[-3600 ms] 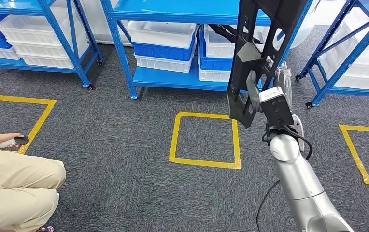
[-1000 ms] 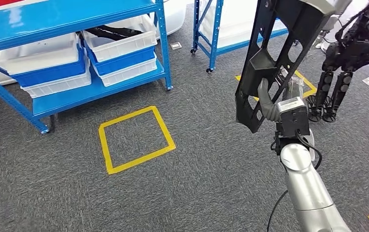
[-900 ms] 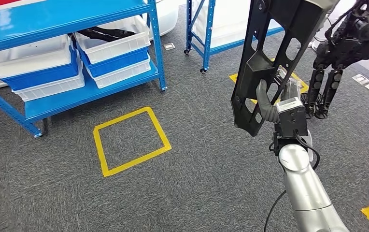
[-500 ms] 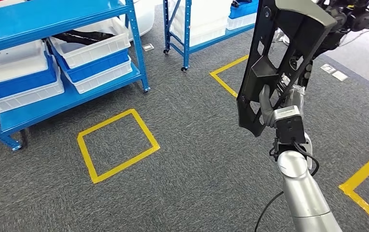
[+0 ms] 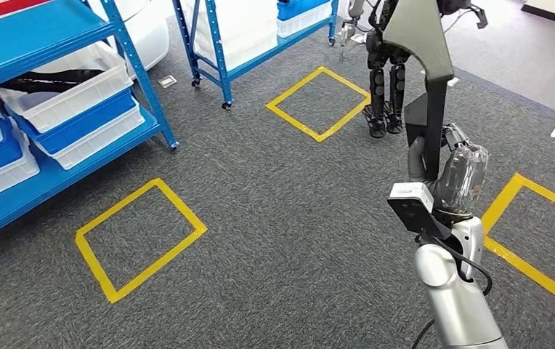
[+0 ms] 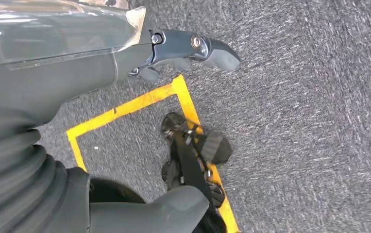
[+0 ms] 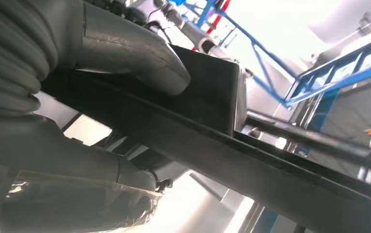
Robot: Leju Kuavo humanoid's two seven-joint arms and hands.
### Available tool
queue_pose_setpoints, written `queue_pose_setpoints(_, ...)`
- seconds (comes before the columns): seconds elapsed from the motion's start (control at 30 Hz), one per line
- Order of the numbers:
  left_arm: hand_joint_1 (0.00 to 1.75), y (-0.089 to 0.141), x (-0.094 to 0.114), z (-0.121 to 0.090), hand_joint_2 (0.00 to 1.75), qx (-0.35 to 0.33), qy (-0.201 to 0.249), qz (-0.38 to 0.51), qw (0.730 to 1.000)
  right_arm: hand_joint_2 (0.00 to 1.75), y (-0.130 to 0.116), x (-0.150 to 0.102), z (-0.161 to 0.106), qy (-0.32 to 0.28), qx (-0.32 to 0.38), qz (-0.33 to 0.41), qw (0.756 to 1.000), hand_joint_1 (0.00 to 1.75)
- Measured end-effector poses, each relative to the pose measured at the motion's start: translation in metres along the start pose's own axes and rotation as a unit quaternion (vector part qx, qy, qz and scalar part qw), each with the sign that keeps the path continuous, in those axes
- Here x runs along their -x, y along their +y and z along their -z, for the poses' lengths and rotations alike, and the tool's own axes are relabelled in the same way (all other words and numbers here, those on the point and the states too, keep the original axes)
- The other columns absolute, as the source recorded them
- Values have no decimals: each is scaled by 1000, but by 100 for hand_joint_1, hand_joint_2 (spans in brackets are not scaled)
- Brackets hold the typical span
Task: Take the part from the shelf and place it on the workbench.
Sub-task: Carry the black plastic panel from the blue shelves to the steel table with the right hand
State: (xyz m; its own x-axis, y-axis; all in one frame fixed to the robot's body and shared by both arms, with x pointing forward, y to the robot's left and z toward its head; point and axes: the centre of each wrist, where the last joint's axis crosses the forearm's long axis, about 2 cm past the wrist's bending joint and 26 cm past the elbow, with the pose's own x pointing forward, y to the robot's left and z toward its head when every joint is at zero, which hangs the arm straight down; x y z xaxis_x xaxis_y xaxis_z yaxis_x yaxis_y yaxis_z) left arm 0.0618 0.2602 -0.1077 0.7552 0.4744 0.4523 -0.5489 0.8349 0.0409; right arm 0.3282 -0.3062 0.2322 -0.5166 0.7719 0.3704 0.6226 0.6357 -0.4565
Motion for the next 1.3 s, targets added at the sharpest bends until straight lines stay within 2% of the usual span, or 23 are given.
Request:
queue_pose_setpoints(0.33,0,-4,-5,1,175,16,-15,6,1000,175,-7,-7,-16,-14,3,-39,999,175)
queue_pose_setpoints(0.63,0,-9,-4,0,175,24,-14,13,1000,175,-11,-4,-20,-13,8,-58,998,175)
queue_pose_setpoints(0.87,0,-11,-9,1,175,30,-19,23,999,175,-18,0,-28,-41,13,-145,988,175)
queue_pose_setpoints(1.3,0,-8,-10,2,175,28,-21,28,999,175,-19,0,-31,-35,13,-150,988,175)
